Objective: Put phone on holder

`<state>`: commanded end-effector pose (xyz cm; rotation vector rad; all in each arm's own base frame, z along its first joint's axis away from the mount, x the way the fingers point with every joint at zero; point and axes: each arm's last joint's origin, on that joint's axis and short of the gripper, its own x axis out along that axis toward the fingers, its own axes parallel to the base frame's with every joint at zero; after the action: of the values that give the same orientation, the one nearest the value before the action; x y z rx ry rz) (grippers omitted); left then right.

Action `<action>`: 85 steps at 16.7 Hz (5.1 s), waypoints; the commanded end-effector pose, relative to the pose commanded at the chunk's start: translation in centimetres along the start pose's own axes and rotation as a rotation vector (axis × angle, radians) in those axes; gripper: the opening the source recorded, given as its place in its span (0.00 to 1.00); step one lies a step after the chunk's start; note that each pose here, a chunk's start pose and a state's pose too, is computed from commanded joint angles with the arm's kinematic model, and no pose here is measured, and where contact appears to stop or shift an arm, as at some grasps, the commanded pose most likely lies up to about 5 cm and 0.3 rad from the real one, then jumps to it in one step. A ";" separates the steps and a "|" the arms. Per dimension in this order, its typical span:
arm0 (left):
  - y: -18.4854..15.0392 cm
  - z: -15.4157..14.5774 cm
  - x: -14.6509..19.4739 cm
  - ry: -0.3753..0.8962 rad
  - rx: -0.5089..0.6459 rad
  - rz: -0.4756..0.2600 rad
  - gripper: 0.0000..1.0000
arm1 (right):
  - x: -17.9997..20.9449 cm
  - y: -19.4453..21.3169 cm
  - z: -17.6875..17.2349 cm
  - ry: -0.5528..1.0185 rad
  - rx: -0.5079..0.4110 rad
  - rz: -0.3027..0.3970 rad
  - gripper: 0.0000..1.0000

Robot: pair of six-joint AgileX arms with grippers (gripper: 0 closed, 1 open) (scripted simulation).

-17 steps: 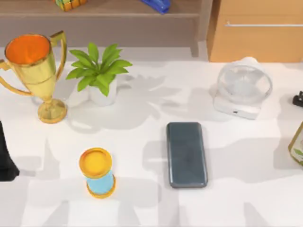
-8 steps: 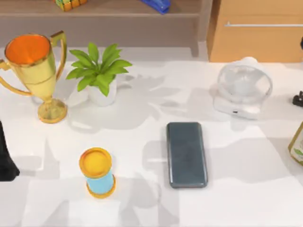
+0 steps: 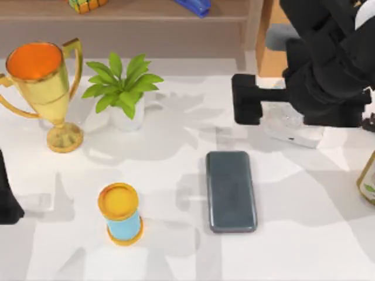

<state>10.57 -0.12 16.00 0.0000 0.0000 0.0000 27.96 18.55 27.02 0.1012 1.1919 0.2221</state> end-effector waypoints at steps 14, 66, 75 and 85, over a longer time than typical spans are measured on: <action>0.0 0.0 0.0 0.000 0.000 0.000 1.00 | 11.5 5.4 0.2 0.344 0.064 -0.210 1.00; 0.0 0.0 0.0 0.000 0.000 0.000 1.00 | 10.7 4.2 2.4 0.224 0.014 -0.052 0.00; 0.0 0.0 0.0 0.000 0.000 0.000 1.00 | -2.9 -8.7 11.0 -0.117 -0.228 0.261 0.00; 0.0 0.0 0.0 0.000 0.000 0.000 1.00 | -13.6 -33.3 5.4 -0.492 -0.476 0.143 0.00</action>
<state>10.57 -0.12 16.00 0.0000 0.0000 0.0000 32.13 -16.74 34.88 -0.1693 0.6197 0.5662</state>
